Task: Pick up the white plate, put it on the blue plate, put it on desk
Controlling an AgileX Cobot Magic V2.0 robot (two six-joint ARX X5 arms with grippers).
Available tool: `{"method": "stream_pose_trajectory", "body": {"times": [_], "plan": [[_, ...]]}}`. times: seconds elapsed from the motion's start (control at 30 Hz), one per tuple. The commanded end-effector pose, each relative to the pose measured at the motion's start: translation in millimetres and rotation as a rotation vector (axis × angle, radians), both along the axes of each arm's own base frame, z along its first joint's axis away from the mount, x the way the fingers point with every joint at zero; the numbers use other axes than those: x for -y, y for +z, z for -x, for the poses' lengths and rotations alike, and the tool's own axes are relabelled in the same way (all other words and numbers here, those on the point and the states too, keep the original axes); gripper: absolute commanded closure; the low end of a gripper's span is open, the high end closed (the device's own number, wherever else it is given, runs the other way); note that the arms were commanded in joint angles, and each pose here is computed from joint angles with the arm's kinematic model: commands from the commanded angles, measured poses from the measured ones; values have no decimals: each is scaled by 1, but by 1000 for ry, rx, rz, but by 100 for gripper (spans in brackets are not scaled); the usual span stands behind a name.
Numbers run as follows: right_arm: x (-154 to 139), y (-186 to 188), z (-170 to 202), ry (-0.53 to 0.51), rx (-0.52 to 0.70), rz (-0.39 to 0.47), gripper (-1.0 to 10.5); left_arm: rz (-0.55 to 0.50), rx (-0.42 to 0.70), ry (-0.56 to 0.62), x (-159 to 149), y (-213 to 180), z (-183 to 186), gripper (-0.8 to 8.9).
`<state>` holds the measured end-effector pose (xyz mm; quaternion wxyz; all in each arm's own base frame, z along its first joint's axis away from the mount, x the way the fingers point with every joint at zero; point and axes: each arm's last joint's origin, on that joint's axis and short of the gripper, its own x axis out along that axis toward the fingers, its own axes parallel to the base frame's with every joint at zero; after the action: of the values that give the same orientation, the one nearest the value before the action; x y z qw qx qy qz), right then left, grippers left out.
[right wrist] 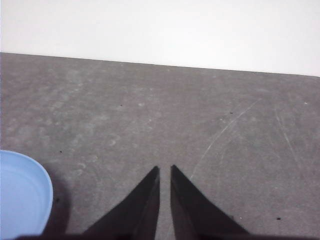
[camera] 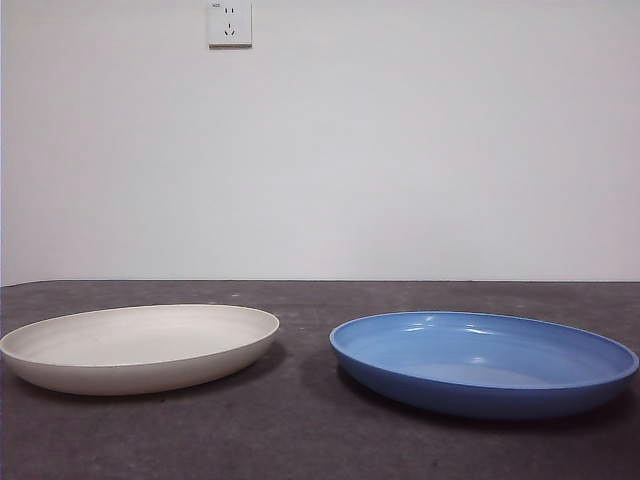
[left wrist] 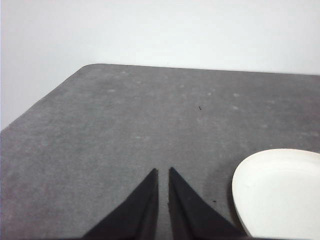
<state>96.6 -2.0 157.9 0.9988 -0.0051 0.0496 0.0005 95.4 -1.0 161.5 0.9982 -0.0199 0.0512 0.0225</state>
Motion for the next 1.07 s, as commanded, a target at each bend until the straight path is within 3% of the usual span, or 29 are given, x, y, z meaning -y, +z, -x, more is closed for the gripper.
{"method": "stream_pose_trajectory", "body": {"times": [0.03,0.23,0.47,0.6,0.77,1.07], "plan": [[0,0,0,-8,17,-98,913,78,-13,11,0,-7,-1,787],[-1,5,1,19,24,-284,941,88,-14,9,0,-2,0,797],[-1,46,8,22,85,-426,941,237,68,8,1,37,4,797],[-2,73,9,27,70,-464,941,257,101,-11,2,69,5,797],[-5,110,7,122,52,-475,941,216,127,-65,5,117,3,797],[-9,164,-4,261,-80,-487,941,194,83,-203,10,194,-2,797]]}}
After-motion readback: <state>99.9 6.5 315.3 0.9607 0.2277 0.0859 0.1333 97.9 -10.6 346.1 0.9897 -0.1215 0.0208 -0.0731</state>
